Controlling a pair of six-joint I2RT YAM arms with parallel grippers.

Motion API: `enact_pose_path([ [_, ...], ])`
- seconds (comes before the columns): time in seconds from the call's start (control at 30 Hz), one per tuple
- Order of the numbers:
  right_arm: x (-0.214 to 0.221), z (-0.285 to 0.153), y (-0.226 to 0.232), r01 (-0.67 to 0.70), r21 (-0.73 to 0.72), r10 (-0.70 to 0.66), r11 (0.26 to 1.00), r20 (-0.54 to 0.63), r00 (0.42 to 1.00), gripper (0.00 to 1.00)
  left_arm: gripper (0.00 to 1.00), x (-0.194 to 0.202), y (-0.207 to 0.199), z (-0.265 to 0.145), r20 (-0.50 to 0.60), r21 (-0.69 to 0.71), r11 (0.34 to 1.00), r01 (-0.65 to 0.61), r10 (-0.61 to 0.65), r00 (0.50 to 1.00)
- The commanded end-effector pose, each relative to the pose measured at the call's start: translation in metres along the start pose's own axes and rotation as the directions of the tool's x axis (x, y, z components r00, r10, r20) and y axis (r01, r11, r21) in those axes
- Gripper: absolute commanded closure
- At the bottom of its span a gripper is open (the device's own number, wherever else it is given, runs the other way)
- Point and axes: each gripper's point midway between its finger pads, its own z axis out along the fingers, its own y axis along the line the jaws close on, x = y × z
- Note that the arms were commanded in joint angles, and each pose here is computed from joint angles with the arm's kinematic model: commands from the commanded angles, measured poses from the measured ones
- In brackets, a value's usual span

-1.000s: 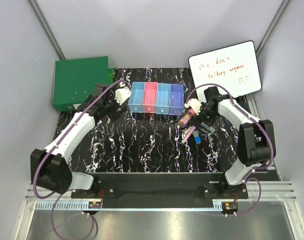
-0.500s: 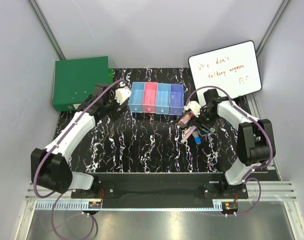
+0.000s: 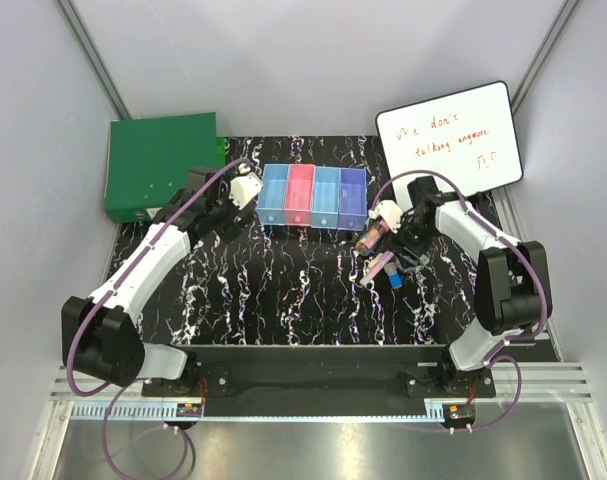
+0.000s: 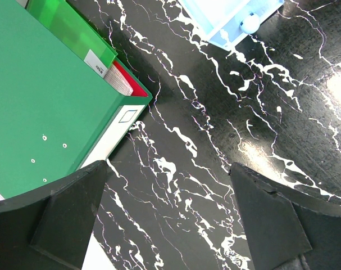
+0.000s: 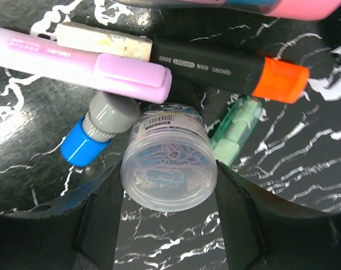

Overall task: Sort the stationery into containers
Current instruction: Pick up the stationery from the center of the board, then place the stationery in the storage box.

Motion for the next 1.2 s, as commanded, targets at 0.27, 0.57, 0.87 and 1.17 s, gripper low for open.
enact_pose_path([
  [0.27,-0.073,-0.093,-0.051,-0.045,0.186,0.01,0.982,0.187,0.982,0.62,0.01,-0.018,0.003,-0.006,0.07,-0.012,0.999,0.037,-0.036,0.997],
  [0.57,-0.14,-0.094,-0.094,0.022,0.246,-0.082,0.969,0.238,0.968,0.61,0.01,-0.015,0.002,-0.005,0.072,-0.015,0.999,0.04,-0.039,0.997],
  [0.87,-0.2,-0.069,-0.114,0.086,0.27,-0.159,0.959,0.261,0.952,0.6,0.01,-0.012,0.001,-0.002,0.065,-0.013,0.999,0.034,-0.033,0.997],
  [1.17,-0.219,-0.036,-0.131,0.097,0.264,-0.167,0.96,0.257,0.952,0.6,0.01,-0.01,0.001,0.002,0.055,-0.015,1.0,0.018,-0.017,0.998],
])
